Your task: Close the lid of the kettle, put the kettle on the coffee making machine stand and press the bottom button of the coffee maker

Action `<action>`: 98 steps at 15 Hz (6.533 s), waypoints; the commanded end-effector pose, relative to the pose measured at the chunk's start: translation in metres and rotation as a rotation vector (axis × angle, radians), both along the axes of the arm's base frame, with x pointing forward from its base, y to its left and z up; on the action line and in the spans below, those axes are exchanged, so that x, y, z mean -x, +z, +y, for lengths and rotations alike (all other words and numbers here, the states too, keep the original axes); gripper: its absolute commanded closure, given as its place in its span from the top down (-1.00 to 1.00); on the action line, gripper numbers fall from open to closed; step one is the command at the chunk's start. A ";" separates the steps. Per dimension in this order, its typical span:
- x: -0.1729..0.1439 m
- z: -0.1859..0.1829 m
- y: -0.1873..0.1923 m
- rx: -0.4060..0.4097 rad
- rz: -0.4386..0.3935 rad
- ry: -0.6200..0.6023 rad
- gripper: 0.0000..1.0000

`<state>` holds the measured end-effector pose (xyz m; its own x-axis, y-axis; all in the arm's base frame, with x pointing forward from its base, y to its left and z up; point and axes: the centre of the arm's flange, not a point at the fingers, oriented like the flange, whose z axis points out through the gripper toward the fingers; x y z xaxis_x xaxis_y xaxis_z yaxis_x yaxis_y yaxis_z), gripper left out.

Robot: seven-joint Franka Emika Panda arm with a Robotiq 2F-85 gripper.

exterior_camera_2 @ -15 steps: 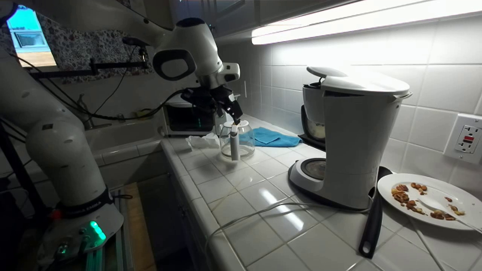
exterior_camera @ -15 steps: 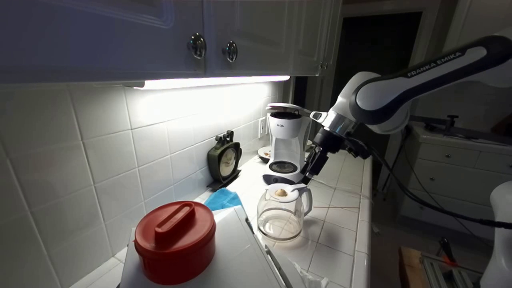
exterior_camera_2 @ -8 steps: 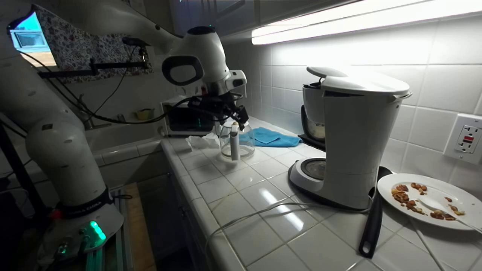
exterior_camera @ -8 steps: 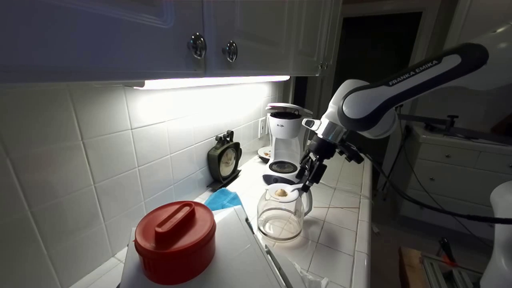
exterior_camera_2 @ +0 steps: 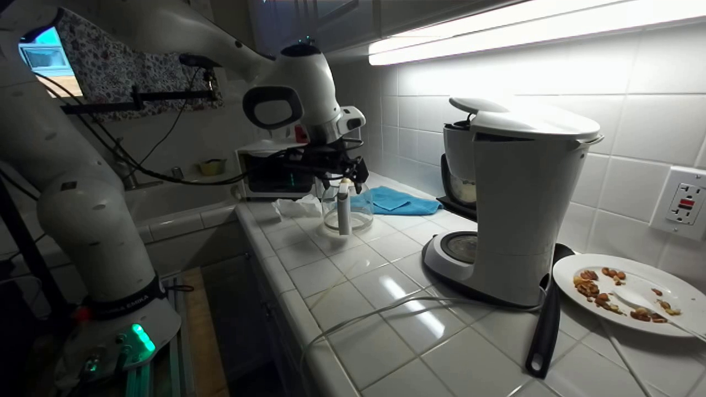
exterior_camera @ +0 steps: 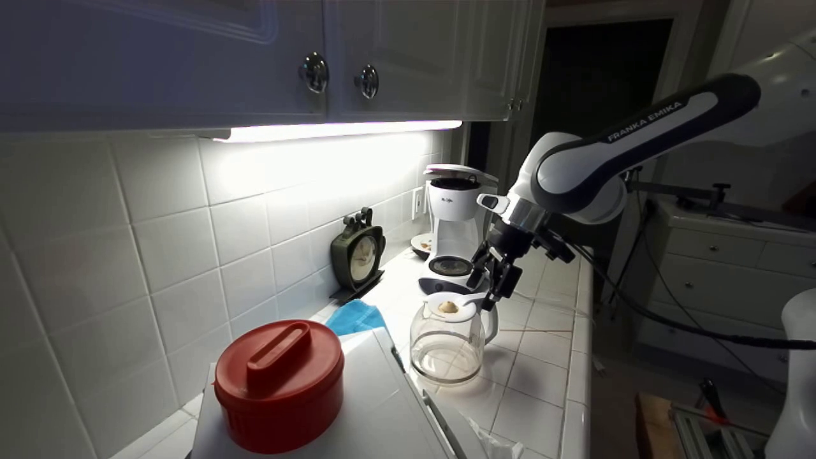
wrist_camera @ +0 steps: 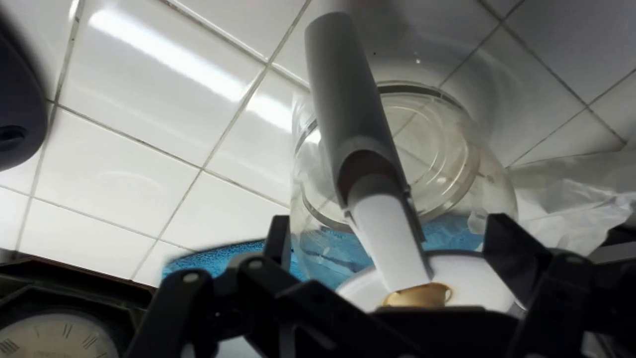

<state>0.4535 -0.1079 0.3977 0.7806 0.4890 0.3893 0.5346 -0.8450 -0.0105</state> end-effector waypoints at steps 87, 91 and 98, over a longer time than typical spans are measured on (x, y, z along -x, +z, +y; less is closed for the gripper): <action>-0.032 -0.028 0.011 -0.040 -0.101 -0.463 -0.83; -0.027 -0.030 0.012 -0.032 -0.111 -0.610 -0.83; -0.023 -0.033 0.017 -0.092 -0.174 -0.775 -0.83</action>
